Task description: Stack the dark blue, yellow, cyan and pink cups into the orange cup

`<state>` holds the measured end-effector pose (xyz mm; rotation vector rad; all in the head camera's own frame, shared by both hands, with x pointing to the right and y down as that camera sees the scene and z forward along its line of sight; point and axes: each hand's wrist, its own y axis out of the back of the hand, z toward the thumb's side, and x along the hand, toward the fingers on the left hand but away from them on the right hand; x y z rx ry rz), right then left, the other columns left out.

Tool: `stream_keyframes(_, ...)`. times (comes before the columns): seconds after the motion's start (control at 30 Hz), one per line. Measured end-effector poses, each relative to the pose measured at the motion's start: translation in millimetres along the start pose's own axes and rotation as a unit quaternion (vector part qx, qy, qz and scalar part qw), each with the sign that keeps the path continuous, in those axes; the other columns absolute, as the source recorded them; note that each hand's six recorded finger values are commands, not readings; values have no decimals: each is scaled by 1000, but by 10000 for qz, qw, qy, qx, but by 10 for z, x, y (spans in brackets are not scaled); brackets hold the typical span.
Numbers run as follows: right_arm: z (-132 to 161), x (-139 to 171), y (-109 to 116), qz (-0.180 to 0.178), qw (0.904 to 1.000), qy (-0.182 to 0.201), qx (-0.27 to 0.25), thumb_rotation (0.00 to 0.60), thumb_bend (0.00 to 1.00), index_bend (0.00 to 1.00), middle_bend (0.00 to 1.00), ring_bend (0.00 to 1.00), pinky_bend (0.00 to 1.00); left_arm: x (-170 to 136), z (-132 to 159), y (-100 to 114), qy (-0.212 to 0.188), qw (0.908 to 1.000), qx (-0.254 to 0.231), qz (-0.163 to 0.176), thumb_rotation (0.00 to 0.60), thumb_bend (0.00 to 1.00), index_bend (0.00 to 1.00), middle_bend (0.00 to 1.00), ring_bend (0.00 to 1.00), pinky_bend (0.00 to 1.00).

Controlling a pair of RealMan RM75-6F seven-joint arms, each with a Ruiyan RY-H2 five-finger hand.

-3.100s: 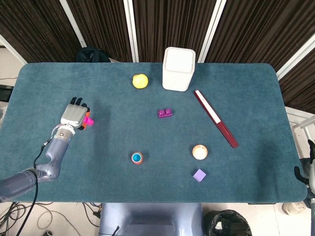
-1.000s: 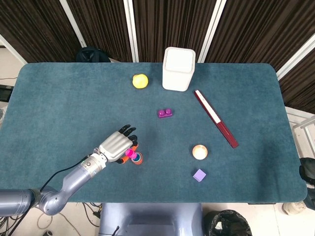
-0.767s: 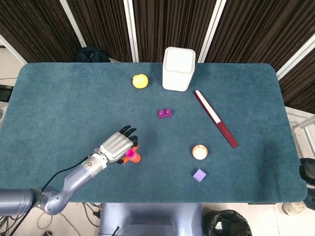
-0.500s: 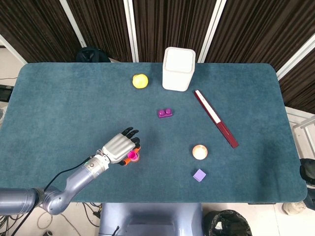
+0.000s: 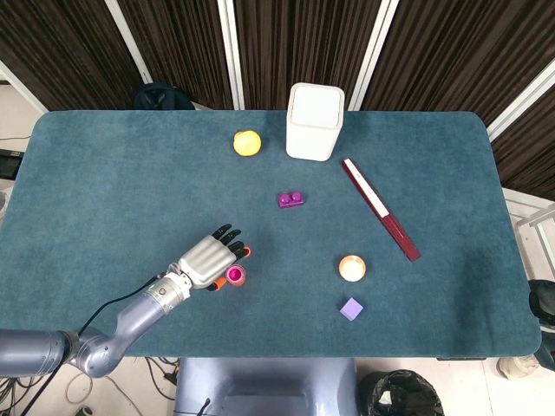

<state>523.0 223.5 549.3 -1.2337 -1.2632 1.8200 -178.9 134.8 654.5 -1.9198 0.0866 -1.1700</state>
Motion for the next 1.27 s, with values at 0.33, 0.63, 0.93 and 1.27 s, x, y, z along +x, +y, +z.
stream_keyframes(0.33,28,11,8,3,10000,55,-57,600,420,36,0,36,24,-104,-122,230,320,9980,196,504,600,282,73,142,0,0)
stream_keyframes(0.63,143,51,-10,171,9990,367,-187,600,420,36,0,36,24,-923,-779,316,1588,9738,-83,1624,600,272,86,134,0,0)
stream_keyframes(0.93,371,133,-24,313,9934,1053,-334,600,420,36,0,36,24,-2046,-1129,64,2270,9453,-462,2298,600,269,98,127,0,0)
stream_keyframes(1.27,677,298,-15,203,9809,1880,-449,600,420,36,0,36,24,-2601,-1348,-251,2597,9389,-871,2084,600,269,131,129,0,0)
